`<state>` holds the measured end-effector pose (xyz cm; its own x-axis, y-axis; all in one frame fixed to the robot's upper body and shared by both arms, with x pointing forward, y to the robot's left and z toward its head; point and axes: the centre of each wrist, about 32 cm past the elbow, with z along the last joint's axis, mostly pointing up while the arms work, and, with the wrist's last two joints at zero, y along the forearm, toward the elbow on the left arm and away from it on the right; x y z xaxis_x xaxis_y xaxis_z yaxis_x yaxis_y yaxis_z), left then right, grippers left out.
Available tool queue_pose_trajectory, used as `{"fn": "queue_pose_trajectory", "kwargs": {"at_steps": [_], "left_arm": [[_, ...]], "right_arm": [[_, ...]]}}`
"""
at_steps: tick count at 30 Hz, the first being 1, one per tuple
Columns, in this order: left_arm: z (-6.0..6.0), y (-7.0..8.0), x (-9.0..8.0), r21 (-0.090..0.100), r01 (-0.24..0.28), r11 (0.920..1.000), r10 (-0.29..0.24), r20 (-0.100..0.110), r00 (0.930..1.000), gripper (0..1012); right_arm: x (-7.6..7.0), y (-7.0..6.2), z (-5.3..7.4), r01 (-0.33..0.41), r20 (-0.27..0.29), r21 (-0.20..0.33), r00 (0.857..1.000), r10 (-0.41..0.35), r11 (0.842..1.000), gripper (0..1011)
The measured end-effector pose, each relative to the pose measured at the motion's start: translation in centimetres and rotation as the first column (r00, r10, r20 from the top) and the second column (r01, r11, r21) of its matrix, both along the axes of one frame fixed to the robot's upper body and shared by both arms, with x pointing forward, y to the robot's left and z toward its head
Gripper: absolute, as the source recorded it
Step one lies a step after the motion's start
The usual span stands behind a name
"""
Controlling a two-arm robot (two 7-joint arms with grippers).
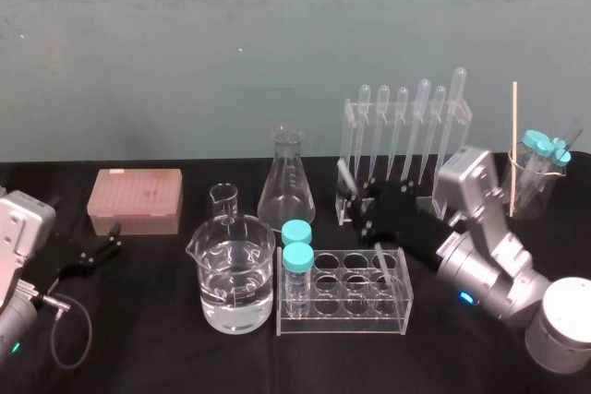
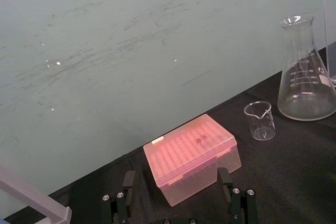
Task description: Pick up the stirring rod with one hand, then place it down.
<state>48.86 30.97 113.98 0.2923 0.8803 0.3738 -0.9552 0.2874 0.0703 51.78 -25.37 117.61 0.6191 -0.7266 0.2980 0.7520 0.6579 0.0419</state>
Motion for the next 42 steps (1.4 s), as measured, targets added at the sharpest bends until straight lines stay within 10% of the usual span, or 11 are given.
{"fn": "queue_pose_trajectory", "kwargs": {"at_steps": [14,42], "left_arm": [[0.0,0.0,0.0,0.0,0.0,1.0,0.0,0.0,1.0,1000],[0.0,0.0,0.0,0.0,0.0,1.0,0.0,0.0,1.0,1000]], "right_arm": [[-0.3,-1.1,3.9,0.033,0.197,0.247,0.977,-0.084,0.968,71],[-1.6,-2.5,2.3,0.051,0.208,0.227,0.973,-0.099,0.973,71]]}}
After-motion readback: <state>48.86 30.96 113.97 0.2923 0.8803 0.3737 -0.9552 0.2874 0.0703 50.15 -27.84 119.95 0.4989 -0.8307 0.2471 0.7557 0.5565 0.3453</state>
